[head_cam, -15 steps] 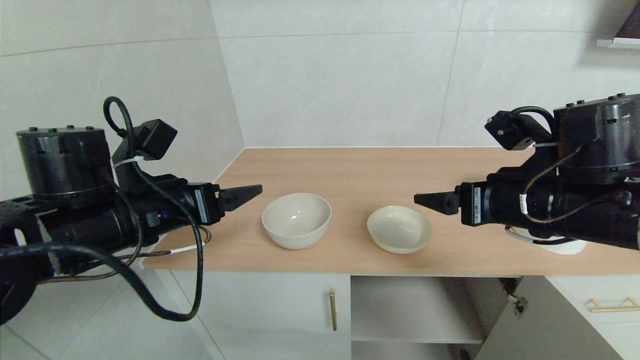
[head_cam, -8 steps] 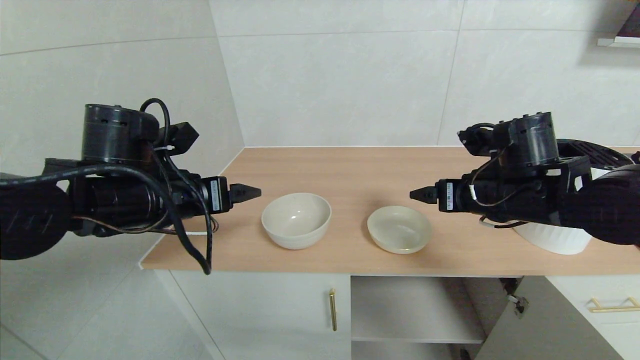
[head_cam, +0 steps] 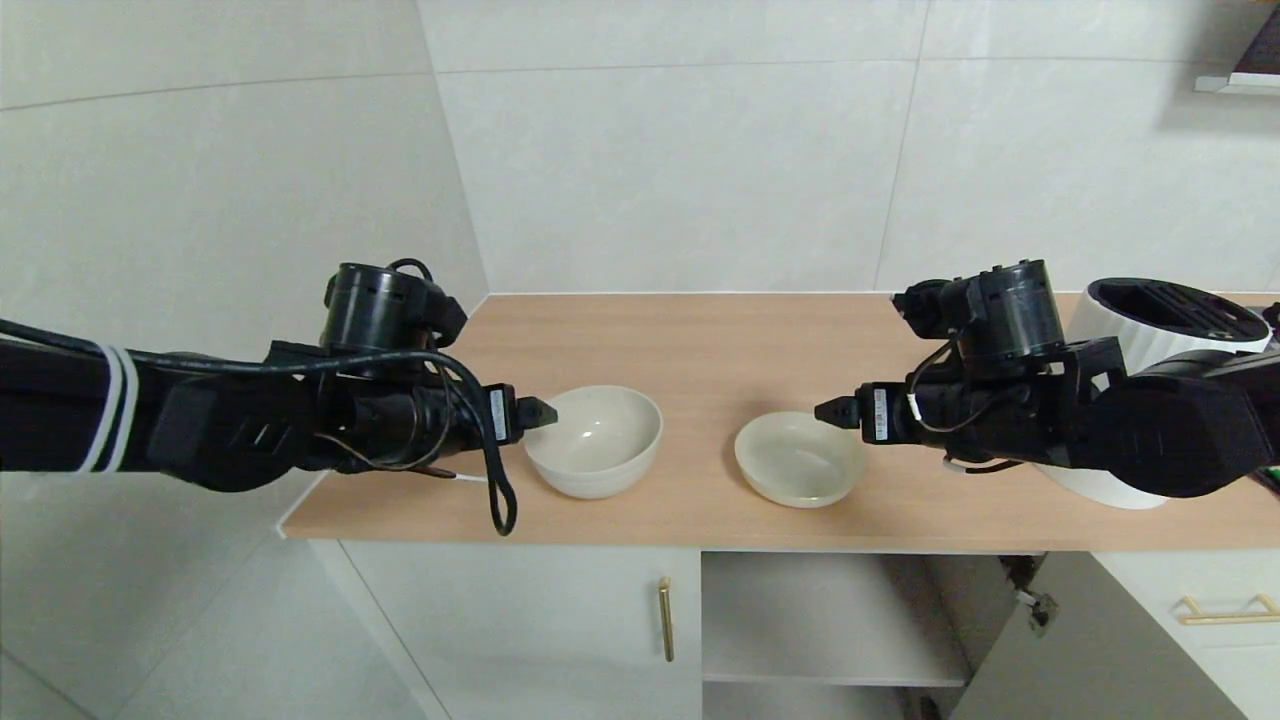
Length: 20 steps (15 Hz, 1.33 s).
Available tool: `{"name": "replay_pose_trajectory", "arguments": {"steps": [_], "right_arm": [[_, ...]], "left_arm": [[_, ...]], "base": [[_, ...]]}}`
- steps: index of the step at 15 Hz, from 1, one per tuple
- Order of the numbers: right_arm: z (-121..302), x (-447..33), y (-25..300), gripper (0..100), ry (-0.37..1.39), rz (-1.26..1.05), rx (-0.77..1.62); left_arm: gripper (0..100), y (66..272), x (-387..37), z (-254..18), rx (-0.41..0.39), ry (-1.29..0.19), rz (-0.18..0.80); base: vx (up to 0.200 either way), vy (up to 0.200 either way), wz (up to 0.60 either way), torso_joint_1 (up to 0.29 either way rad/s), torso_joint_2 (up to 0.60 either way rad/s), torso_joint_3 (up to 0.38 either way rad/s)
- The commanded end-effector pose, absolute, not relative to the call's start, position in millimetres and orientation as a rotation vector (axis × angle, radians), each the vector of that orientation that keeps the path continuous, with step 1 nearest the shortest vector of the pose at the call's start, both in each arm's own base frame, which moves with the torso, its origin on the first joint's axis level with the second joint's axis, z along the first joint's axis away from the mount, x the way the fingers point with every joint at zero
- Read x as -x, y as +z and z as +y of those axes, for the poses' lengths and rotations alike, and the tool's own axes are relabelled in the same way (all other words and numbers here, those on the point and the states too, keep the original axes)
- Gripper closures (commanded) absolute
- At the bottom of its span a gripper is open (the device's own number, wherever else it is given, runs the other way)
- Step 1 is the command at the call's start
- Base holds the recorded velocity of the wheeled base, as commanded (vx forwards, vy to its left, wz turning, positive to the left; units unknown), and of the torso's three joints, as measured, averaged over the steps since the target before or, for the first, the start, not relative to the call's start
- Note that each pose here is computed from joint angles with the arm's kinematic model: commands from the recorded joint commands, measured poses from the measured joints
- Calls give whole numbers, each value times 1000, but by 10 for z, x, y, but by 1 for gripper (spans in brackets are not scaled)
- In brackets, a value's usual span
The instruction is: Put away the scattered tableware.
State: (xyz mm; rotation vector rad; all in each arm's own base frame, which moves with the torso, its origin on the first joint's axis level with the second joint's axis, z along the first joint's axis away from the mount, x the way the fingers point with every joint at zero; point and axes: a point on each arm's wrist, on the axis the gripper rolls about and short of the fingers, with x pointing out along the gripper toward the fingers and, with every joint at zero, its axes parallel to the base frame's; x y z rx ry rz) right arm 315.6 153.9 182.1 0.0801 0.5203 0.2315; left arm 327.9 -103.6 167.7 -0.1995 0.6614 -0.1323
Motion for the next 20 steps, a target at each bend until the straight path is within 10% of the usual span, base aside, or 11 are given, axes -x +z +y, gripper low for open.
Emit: {"name": "replay_pose_trajectory", "arguments": {"steps": [1,6,7,13,20], "right_arm": [[1543,-3158,1816,0,232,521,-80],[1543,-3158,1816,0,231,521,-81],[1543,-3158,1816,0,230,522,-87],[1546,-3165,1799,0,229,529,-83],[1617,-3369,1532,0,75,572,-12]], "left_arm": [[0,1469,-3386,-1115,186,-132,708],[0,1322,-3483,-1150,178,-119,719],[100,1312,-3493,-1153,177,-116,720],[100,1318,-3501,-1154,198,-103,717],[100,1897,-3106,-1170,202,-107,557]], "base": [[0,0,0,0,0,0],[0,0,0,0,0,0],[0,0,0,0,0,0],[0,0,0,0,0,0],[0,0,0,0,0,0]]}}
